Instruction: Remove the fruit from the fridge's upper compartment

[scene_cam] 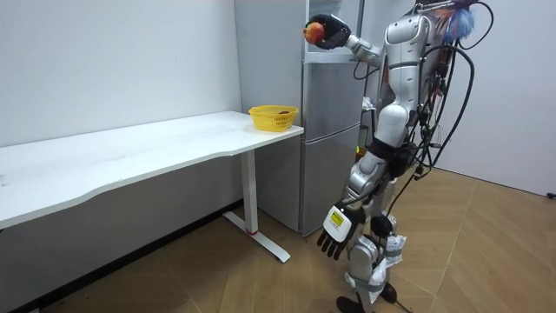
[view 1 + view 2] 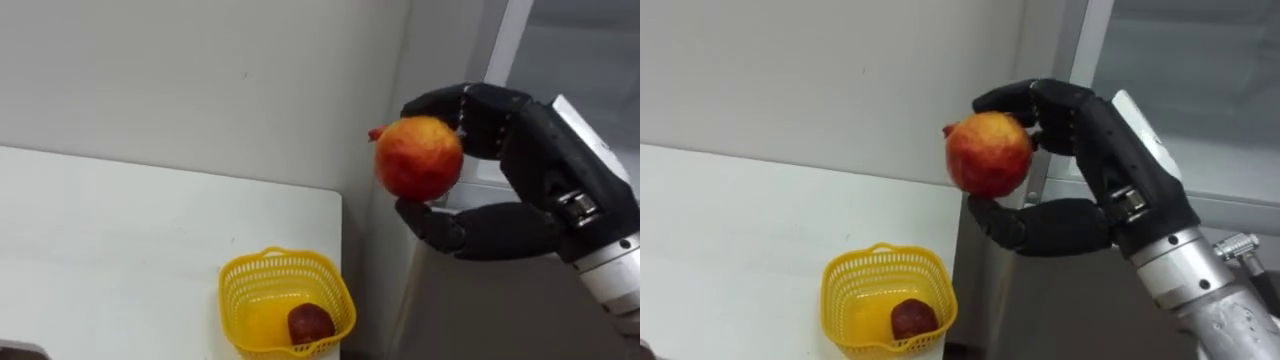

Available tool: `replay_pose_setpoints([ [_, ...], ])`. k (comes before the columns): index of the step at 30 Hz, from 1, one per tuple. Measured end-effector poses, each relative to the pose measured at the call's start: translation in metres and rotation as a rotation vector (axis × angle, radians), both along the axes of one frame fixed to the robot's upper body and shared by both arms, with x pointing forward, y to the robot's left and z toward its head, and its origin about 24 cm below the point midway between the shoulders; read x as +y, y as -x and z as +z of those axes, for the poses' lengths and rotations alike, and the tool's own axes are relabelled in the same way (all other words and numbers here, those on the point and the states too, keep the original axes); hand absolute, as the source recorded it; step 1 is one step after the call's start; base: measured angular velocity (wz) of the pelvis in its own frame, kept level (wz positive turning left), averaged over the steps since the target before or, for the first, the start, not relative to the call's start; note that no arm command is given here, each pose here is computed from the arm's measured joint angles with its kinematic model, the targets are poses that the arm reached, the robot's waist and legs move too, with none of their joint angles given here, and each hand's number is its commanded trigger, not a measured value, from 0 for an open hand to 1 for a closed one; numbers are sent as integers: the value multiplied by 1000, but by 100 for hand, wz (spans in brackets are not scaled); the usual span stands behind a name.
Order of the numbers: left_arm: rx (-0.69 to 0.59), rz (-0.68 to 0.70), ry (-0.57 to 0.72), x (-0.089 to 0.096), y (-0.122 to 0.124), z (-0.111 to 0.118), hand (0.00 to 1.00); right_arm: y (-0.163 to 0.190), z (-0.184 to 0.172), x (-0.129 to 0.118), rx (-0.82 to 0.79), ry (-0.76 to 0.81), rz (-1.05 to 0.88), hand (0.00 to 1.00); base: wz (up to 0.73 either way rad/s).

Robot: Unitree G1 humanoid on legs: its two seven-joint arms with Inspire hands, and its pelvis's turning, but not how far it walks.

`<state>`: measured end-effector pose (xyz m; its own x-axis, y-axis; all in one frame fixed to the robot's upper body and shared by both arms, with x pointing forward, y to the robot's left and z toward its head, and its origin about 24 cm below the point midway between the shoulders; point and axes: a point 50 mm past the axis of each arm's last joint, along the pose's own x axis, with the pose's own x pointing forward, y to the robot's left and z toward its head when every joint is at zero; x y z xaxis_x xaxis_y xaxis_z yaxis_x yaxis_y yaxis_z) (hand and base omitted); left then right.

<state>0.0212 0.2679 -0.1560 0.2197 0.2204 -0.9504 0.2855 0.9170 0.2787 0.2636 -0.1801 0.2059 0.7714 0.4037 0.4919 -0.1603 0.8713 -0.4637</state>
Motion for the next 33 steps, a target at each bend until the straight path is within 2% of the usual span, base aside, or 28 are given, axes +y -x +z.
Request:
replay_pose_setpoints([
  [6, 6, -11, 18, -1, -3, 0, 0, -7, -13, 8, 44, 49, 4, 100, 7],
  [12, 3, -45, 40, 0, -13, 1, 0, -20, -33, -3, 128, 99, -74, 100, 7],
  [23, 12, -59, 39, 2, -16, 1, 0, -29, -57, 9, 239, 172, -9, 100, 0],
  [33, 41, -63, 55, 2, -18, 1, 0, -39, -84, 9, 308, 371, -87, 100, 7],
])
